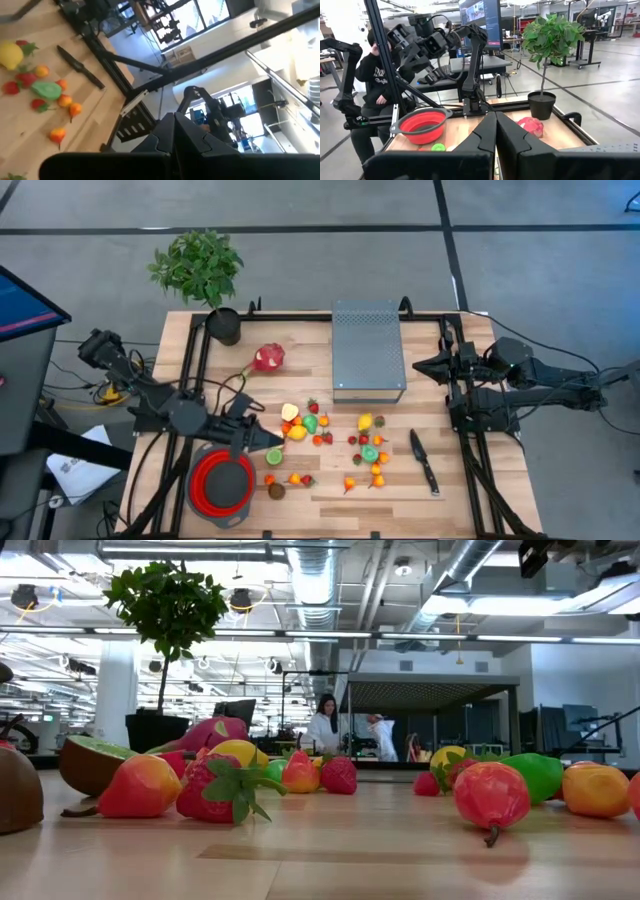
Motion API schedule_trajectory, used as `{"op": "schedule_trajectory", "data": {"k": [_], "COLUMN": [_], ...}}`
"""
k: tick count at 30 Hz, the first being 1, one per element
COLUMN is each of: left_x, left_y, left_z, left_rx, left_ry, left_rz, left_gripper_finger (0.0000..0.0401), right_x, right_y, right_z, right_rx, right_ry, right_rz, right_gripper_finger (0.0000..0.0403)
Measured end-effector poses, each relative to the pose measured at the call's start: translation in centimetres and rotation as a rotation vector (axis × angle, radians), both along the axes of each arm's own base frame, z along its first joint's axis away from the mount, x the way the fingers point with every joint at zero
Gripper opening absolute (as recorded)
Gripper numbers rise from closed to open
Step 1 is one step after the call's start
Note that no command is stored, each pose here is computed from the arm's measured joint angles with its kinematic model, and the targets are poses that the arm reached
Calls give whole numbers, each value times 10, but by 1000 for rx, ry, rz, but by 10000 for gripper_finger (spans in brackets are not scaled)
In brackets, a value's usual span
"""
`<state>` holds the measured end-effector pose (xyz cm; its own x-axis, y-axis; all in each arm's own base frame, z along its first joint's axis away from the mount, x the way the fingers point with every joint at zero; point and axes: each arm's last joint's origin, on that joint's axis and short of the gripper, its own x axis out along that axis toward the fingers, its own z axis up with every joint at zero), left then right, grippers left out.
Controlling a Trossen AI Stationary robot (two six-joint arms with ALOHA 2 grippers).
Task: Pick & Place Fruit
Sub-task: Put the red colander on the shelf
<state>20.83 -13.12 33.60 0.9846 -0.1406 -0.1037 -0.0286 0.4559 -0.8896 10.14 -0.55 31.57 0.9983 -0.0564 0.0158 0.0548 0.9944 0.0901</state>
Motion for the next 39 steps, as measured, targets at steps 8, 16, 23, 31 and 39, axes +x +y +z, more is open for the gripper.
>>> {"op": "schedule_trajectory", "data": {"k": [8, 16, 23, 31, 39], "left_x": [-3, 20, 30, 24, 6], "left_y": [-10, -29, -50, -58, -45], "left_z": [-11, -35, -20, -20, -31], "left_rx": [-204, -208, -289, -388, -301], "left_ry": [120, 246, 274, 476, 691], "left_rz": [-4, -21, -117, -67, 5], "left_gripper_finger": [1, 1, 0, 0, 0], "right_x": [0, 0, 0, 0, 0], "right_y": [-1, -1, -1, -1, -1], "right_z": [0, 0, -1, -2, -2], "right_rx": [-63, -28, -28, -38, -44], "right_ry": [3, 4, 6, 24, 23], "right_rz": [-10, -9, -9, -9, -9], "right_gripper_finger": [0, 0, 0, 0, 0]}}
